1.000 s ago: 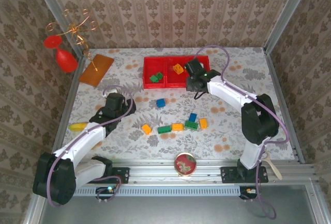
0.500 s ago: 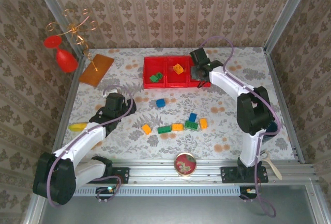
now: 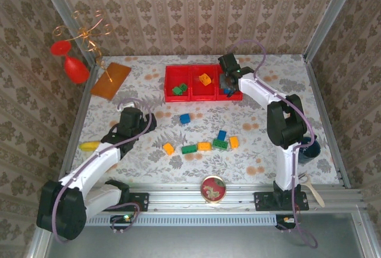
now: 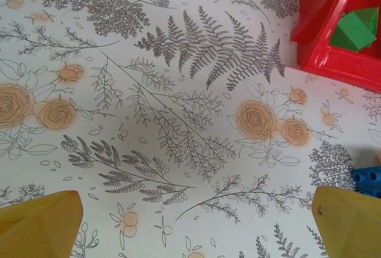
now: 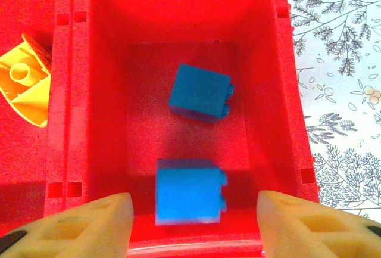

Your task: Sort the legos into containers by color

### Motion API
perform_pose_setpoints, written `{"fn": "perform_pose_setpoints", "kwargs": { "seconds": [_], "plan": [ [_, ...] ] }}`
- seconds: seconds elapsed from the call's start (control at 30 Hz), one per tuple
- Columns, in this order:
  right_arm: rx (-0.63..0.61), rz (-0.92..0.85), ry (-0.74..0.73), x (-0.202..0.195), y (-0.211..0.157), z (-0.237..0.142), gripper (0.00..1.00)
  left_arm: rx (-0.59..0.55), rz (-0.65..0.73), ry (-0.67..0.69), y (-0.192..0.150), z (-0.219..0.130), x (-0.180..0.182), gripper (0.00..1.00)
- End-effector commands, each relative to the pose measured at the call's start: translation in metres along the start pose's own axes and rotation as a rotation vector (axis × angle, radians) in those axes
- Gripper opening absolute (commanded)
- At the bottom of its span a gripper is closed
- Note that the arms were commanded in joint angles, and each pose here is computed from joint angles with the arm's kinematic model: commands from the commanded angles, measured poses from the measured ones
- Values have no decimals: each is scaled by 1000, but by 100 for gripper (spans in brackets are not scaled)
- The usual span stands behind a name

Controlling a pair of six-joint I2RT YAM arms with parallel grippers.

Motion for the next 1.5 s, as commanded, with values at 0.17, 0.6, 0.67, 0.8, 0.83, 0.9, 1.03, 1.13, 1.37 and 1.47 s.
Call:
{"fn": "perform_pose_setpoints", "kwargs": {
  "seconds": [0.17,0.6,0.67,0.8,0.83,0.9,1.03,1.13,1.37,1.47],
  "plan": [
    [-22,8,-10,-3,9,-10,63,-14,5,19,1,-9,6,100],
    [-38,71,27,-24,-11,-60,72,83,-11,4,-14,-25,12,100],
    [-30,85,24,-30,-21,-66,74,93,-17,-7,-18,-28,12,100],
    [-13,127,25,-42,-43,-76,82,122,-17,-22,-27,-31,9,100],
    [-8,138,22,-45,-50,-78,84,131,-13,-25,-30,-31,7,100],
    [-4,159,26,-51,-61,-83,87,149,5,-33,-35,-32,2,100],
    [14,184,28,-62,-82,-90,93,185,24,-41,-44,-32,-6,100],
    [26,193,18,-68,-94,-94,100,205,31,-48,-51,-32,-12,100],
    [31,215,3,-78,-109,-99,100,230,40,-47,-61,-31,-25,100],
    [29,219,-3,-78,-110,-100,100,239,52,-50,-63,-30,-32,100]
  ]
}}
Point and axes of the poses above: each hand's point on the last joint's axis, 136 mm out from that joint toward the fingers, its own z axis out along the fingers, its own x axis along the line the jaws close on, y = z × x, the point moved 10 cm from there along -z, back along the fingers, and after that the axes turned 4 degrees about z, right-handed, at the moved point
